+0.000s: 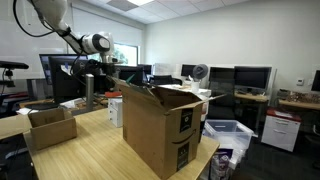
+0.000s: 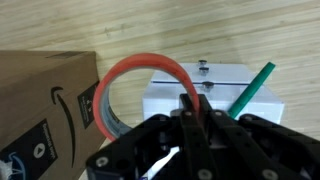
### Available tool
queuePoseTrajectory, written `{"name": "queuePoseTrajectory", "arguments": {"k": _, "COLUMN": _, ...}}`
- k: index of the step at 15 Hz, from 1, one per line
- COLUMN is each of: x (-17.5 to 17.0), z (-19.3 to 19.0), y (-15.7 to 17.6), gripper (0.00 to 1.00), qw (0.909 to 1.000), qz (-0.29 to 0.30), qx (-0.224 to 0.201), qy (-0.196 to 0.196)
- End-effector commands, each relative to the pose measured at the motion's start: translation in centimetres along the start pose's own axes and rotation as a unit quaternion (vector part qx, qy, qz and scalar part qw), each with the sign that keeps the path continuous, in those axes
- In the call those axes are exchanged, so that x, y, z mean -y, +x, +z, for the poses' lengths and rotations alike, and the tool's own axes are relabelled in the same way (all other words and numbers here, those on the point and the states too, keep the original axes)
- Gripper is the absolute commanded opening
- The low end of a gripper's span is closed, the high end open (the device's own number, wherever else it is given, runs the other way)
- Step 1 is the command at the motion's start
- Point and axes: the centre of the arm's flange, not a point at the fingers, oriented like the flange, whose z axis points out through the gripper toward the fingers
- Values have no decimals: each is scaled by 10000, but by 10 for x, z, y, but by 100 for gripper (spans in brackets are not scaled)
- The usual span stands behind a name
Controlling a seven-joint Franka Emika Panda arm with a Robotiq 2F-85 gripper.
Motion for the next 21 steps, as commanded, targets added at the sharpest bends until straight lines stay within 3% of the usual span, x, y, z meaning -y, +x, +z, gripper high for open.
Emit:
{"name": "queuePoseTrajectory", "arguments": {"k": 1, "x": 6, "z": 4, "y": 7, "gripper": 6, "qw": 9999, "qz": 91, "qx": 44, "qy": 80}}
{"name": "queuePoseTrajectory", "arguments": {"k": 10, "x": 45, "z": 31, "y": 20, "gripper": 6, "qw": 9989, "qz": 83, "qx": 148, "qy": 431}}
{"name": "queuePoseTrajectory", "arguments": {"k": 21, "x": 58, "z": 37, "y": 42, "gripper": 6, "qw": 9988, "qz": 176, "qx": 82, "qy": 457}}
